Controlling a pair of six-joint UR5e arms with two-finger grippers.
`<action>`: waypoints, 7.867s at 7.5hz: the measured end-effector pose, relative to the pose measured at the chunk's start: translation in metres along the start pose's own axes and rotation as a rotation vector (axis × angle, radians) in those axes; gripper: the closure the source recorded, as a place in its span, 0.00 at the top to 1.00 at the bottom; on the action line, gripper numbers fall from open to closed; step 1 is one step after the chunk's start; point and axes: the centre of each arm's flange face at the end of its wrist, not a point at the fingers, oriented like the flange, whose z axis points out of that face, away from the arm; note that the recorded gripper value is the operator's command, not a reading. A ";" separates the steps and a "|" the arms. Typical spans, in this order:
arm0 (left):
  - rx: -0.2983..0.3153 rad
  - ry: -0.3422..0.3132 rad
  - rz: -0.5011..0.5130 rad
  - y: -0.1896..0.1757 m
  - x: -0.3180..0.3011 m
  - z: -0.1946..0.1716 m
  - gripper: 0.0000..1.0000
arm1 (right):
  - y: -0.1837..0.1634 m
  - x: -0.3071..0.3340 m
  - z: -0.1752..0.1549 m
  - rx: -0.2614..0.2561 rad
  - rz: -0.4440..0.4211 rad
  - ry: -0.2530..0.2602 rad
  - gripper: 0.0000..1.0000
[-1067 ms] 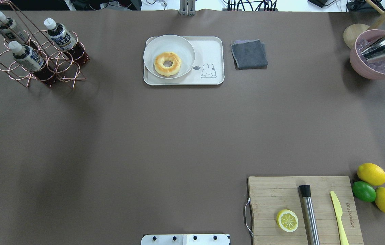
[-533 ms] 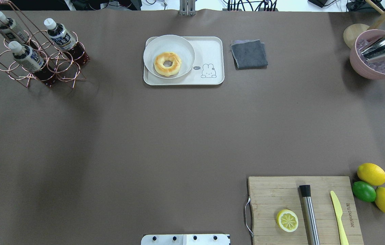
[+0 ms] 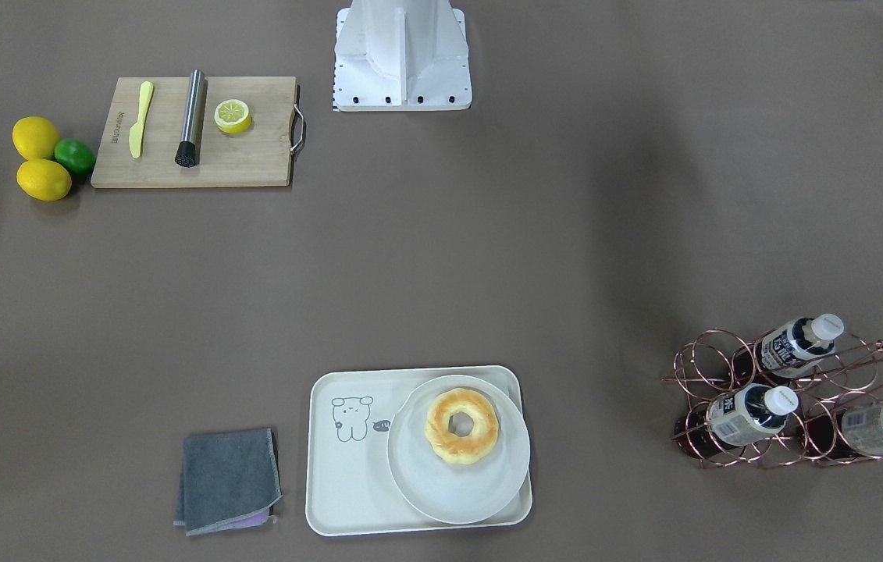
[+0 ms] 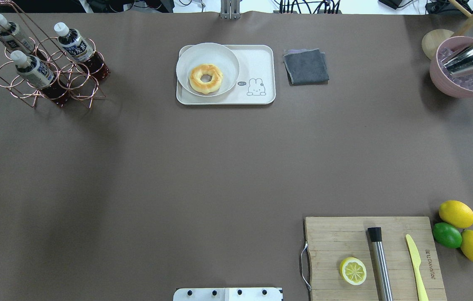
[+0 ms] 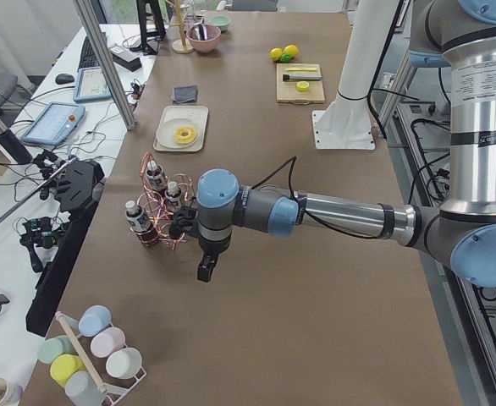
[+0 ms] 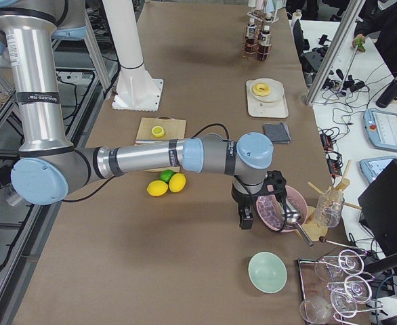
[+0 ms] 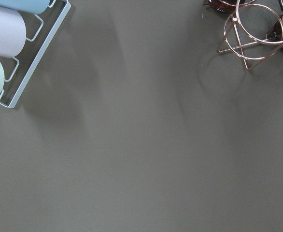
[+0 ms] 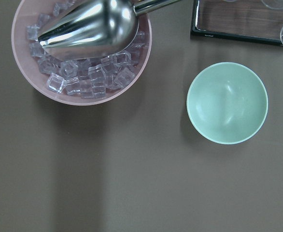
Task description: Place tea on tray
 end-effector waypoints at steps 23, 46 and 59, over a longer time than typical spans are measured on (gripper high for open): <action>0.392 0.222 -0.035 -0.099 0.186 -0.064 0.98 | 0.024 0.003 -0.001 -0.004 0.015 0.019 1.00; 0.336 -0.009 -0.110 -0.177 0.235 0.047 0.19 | 0.026 0.003 0.000 0.000 0.083 0.014 1.00; 0.316 -0.008 -0.109 -0.193 0.232 -0.119 0.00 | 0.029 0.002 0.000 0.002 0.079 0.013 1.00</action>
